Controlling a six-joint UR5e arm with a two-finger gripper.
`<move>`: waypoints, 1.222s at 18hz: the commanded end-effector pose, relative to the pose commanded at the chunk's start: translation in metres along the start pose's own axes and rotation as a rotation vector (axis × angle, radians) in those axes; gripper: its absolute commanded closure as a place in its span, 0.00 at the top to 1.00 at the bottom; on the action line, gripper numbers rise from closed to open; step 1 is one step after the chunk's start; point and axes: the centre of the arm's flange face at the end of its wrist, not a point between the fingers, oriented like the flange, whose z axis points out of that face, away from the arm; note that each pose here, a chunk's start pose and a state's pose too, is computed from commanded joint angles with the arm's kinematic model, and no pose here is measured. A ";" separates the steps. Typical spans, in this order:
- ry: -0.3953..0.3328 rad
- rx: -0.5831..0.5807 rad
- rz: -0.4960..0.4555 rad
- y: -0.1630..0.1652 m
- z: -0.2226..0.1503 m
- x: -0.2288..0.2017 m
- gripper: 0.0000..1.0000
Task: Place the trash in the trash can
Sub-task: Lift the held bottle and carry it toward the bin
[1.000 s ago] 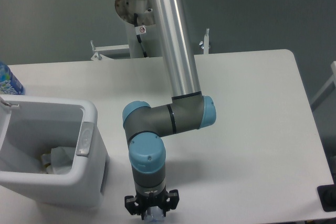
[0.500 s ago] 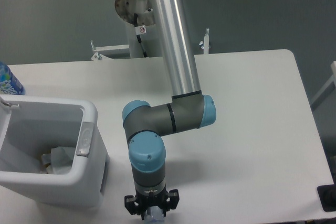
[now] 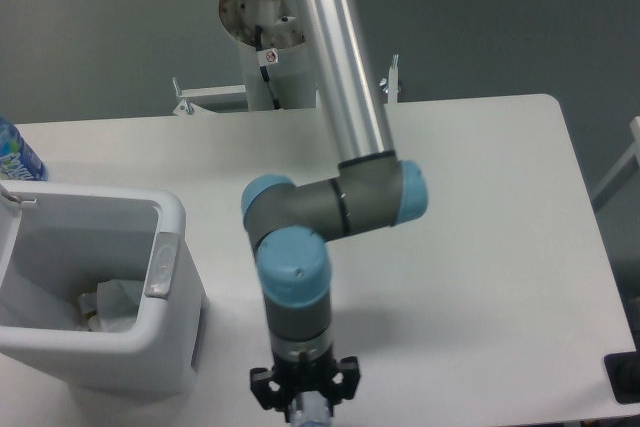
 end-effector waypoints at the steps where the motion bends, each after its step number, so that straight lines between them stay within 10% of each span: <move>1: 0.010 0.048 -0.035 -0.016 -0.017 -0.009 0.61; 13: -0.012 0.366 -0.027 -0.081 -0.185 -0.013 0.63; 22: 0.119 0.410 -0.004 -0.068 -0.242 0.100 0.63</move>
